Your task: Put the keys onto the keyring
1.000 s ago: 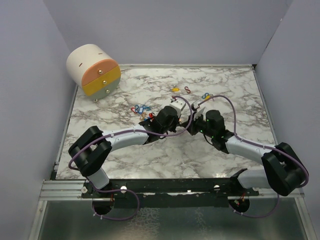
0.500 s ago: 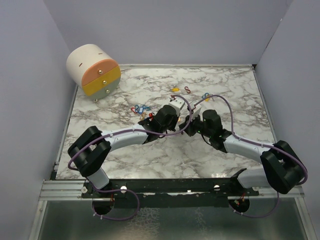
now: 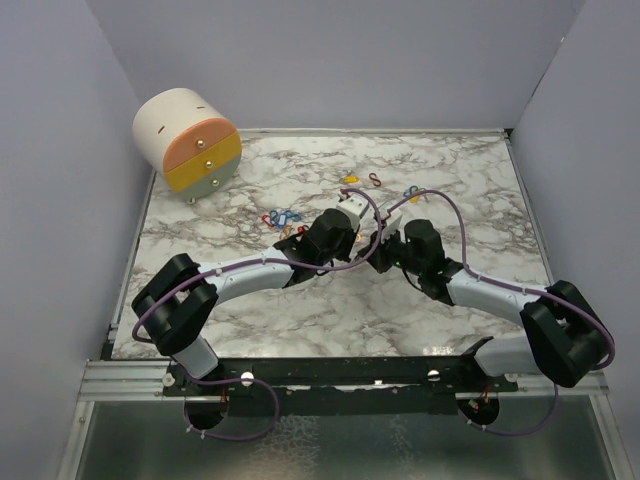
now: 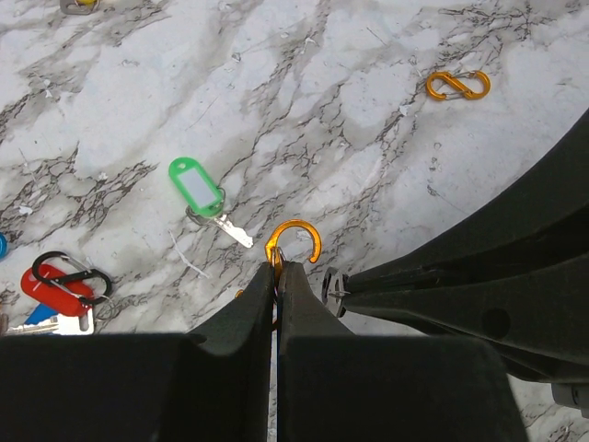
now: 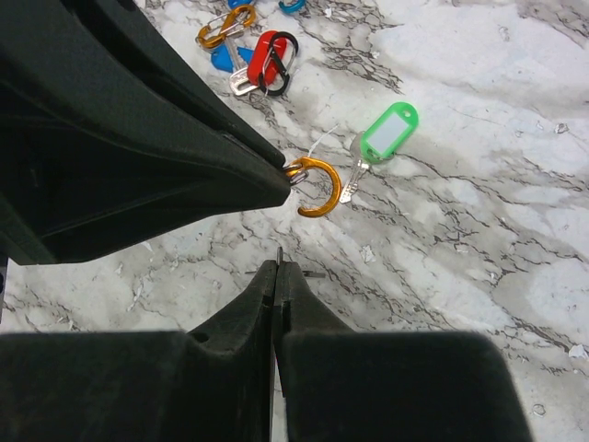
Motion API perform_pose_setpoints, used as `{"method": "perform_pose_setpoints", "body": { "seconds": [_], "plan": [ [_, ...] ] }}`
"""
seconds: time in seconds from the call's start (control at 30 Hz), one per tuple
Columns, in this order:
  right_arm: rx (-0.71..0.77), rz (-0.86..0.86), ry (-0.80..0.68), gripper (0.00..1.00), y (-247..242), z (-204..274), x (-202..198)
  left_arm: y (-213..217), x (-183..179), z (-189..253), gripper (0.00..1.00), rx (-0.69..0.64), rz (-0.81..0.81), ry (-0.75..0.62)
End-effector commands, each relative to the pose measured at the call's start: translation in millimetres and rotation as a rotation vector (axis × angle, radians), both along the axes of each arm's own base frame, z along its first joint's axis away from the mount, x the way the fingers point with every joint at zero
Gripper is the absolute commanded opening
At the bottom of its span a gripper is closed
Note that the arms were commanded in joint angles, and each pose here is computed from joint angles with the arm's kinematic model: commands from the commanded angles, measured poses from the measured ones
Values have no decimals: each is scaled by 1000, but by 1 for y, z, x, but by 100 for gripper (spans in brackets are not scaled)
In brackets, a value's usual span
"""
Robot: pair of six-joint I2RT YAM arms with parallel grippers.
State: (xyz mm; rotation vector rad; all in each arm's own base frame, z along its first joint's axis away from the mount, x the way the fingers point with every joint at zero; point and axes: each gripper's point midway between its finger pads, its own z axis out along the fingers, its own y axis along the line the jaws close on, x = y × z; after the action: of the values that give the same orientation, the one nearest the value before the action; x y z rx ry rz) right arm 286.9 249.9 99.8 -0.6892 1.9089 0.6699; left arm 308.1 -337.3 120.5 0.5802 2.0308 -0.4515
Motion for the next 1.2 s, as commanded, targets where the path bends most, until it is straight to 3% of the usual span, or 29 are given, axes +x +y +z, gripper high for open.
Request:
{"method": "perform_pose_setpoints", "body": {
  "seconds": [0.0,1.17],
  "plan": [
    [20,-17,-69,1,2,20,6,-4,-6,4,0,-25,-38,8],
    [13,-117,-93,1,-11,26,17,-13,-21,1,0,-34,-105,49]
  ]
}}
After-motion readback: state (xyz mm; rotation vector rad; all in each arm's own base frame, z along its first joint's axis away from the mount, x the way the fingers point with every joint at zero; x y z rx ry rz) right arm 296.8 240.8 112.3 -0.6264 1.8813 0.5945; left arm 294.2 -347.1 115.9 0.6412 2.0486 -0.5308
